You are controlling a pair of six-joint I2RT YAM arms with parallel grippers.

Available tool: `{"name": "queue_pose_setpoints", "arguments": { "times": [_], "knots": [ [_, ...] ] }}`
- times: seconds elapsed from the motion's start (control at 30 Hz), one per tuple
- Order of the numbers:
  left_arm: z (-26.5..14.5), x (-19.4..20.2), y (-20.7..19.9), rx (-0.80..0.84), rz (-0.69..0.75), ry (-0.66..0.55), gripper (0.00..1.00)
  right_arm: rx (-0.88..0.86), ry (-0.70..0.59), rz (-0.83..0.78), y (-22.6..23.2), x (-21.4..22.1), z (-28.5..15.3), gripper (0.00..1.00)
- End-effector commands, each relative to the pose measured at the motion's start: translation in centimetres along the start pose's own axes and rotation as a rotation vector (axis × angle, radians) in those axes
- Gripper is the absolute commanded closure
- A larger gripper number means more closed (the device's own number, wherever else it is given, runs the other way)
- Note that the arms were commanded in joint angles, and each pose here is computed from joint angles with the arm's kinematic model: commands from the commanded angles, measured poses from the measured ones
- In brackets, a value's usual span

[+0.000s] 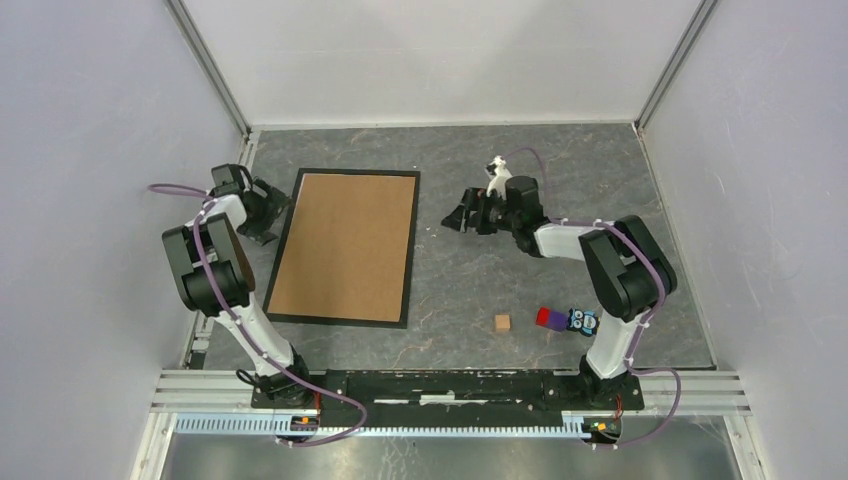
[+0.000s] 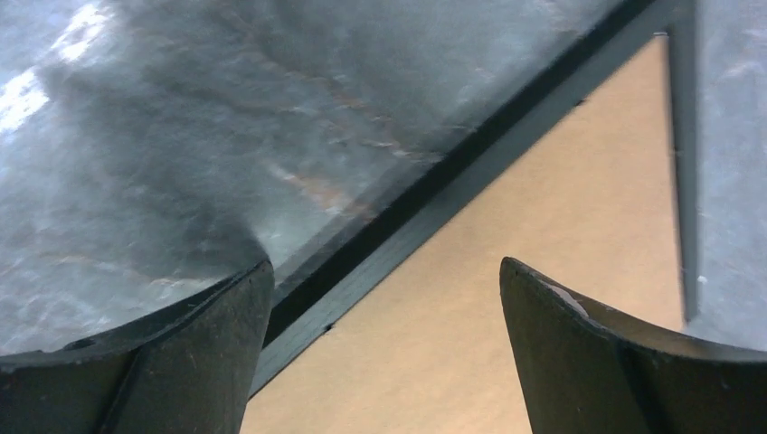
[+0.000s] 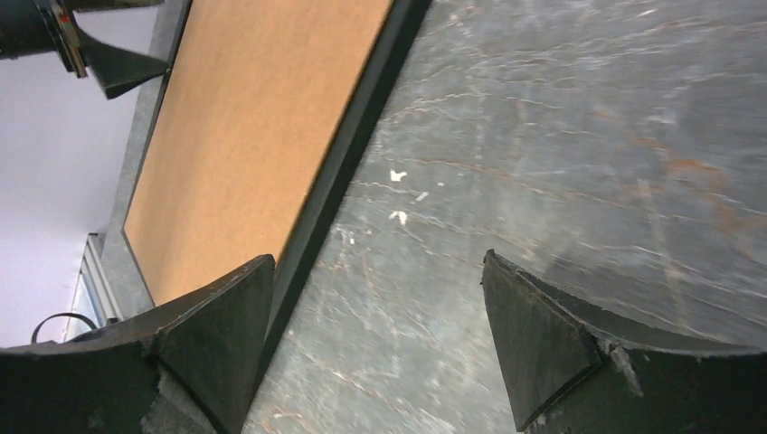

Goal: Put the photo into the frame
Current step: Turn over the photo frame item on the photo frame, then move the photo frame to the center of the board.

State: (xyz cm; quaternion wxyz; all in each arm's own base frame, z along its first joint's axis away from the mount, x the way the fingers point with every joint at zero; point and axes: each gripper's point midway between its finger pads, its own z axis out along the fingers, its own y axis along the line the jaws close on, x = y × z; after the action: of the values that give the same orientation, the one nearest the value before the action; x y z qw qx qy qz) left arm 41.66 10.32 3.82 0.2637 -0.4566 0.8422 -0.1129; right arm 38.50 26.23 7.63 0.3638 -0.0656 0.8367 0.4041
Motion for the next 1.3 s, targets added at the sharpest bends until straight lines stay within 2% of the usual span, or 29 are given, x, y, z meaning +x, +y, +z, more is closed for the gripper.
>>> {"name": "queue_pose_setpoints", "arguments": {
  "times": [0.0, 0.1, 0.27, 0.5, 0.63, 0.77, 0.97, 1.07, 1.17, 1.27],
  "knots": [
    [1.2, 1.2, -1.5, 0.075, -0.022, 0.096, 0.0, -0.041, -0.032, 0.022, 3.0, -0.6, 2.9, 0.1],
    [1.6, 3.6, -1.0, 0.077, -0.079, 0.189, 0.0, -0.024, -0.019, 0.06, 3.4, 0.3, 4.0, 0.11],
    [1.0, 8.3, -3.3, 0.172, -0.166, 0.295, 0.0, 0.024, -0.02, 0.095, 2.2, 1.0, 4.0, 0.11],
    [-0.7, 16.5, -6.0, 0.283, -0.199, 0.427, 0.0, 0.097, -0.029, 0.08, -0.7, 1.1, 1.0, 0.11],
    [-1.4, 19.5, -7.1, 0.336, -0.205, 0.492, 0.0, 0.125, -0.039, 0.065, -1.9, 0.8, 0.1, 0.11],
    [-2.1, 20.6, -8.3, 0.372, -0.165, 0.535, 0.0, 0.133, -0.027, 0.014, -2.5, -0.1, 0.8, 0.11],
    [-1.9, 20.4, -9.0, 0.381, -0.135, 0.535, 0.0, 0.072, -0.021, -0.072, -1.7, -3.4, 4.1, 0.11],
    [-1.9, 20.6, -8.6, 0.37, -0.15, 0.54, 0.0, 0.115, 0.013, -0.166, -2.4, -5.0, 4.9, 0.1],
    [-1.9, 20.1, -8.3, 0.36, -0.151, 0.52, 0.0, 0.27, 0.06, -0.215, -4.2, -5.9, 2.5, 0.1],
    [-1.7, 19.1, -8.0, 0.339, -0.137, 0.489, 0.0, 0.351, 0.026, -0.216, -4.8, -5.7, -0.9, 0.09]
  ]
}}
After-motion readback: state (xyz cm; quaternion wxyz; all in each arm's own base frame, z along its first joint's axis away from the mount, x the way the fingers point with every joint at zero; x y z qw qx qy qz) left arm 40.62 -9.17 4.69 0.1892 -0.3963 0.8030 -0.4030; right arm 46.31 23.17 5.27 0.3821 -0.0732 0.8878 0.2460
